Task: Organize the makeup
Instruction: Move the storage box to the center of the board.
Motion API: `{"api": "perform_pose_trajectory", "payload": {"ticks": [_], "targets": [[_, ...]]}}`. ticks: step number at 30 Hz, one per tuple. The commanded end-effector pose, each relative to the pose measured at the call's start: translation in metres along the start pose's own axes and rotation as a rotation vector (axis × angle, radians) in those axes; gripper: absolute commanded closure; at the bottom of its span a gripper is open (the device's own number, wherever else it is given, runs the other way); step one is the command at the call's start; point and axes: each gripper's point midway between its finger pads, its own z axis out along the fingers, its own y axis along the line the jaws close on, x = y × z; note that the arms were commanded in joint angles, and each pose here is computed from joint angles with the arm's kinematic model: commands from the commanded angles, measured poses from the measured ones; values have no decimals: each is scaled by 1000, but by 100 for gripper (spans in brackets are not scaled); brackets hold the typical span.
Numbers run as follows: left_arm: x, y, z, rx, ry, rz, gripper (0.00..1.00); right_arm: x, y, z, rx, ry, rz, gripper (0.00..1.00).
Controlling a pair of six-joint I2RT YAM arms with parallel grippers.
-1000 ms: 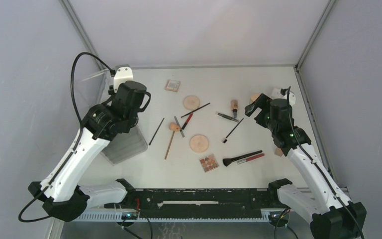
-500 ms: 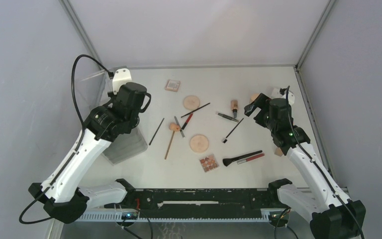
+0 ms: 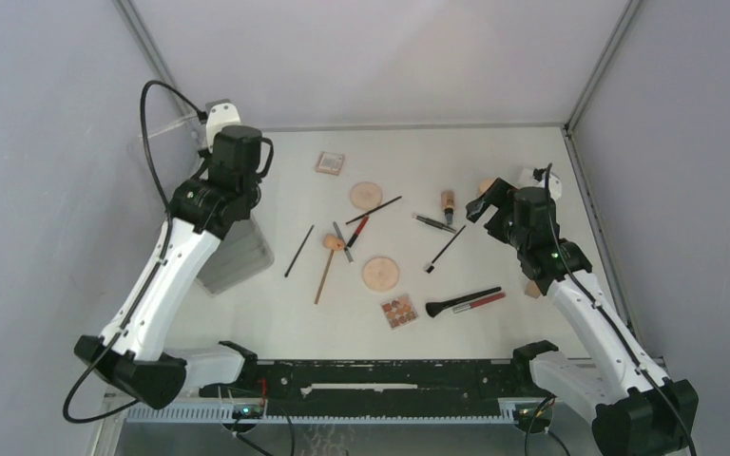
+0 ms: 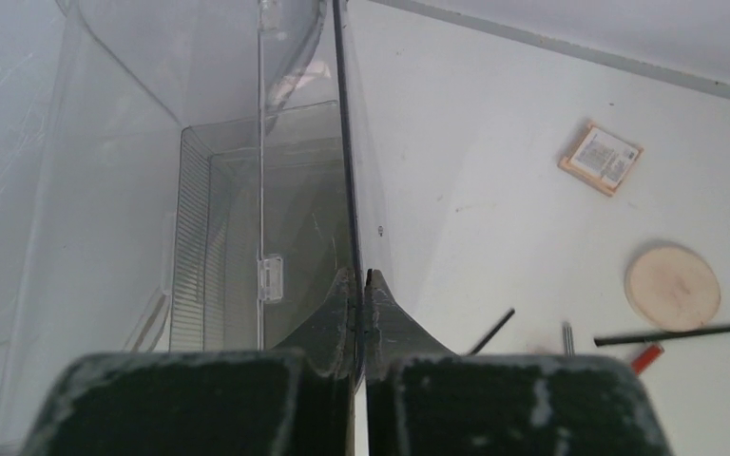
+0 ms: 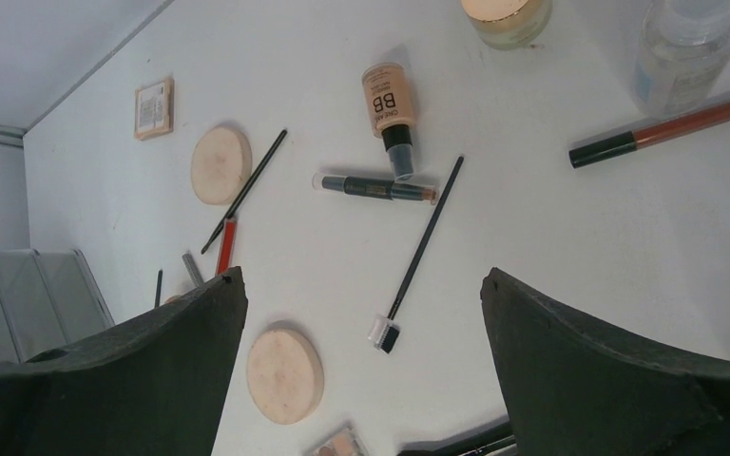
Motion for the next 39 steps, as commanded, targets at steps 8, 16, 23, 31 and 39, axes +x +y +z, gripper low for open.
{"api": "perform_pose_trajectory", "payload": {"ticks": [8, 16, 23, 31, 39], "targets": [[-63, -87, 37, 226, -42, -36, 90, -23, 3, -17, -20, -78, -11, 1], [-128, -142, -15, 631, -140, -32, 53, -23, -8, -25, 20, -89, -26, 1], [-113, -98, -58, 674, -177, 184, 7, -20, -8, -21, 12, -81, -37, 1], [-59, -42, -39, 472, -132, 377, 23, -15, 5, -7, -45, -47, -35, 1], [-11, -43, -26, 467, 20, 411, 30, -18, 3, -12, -40, -62, -41, 1]]}}
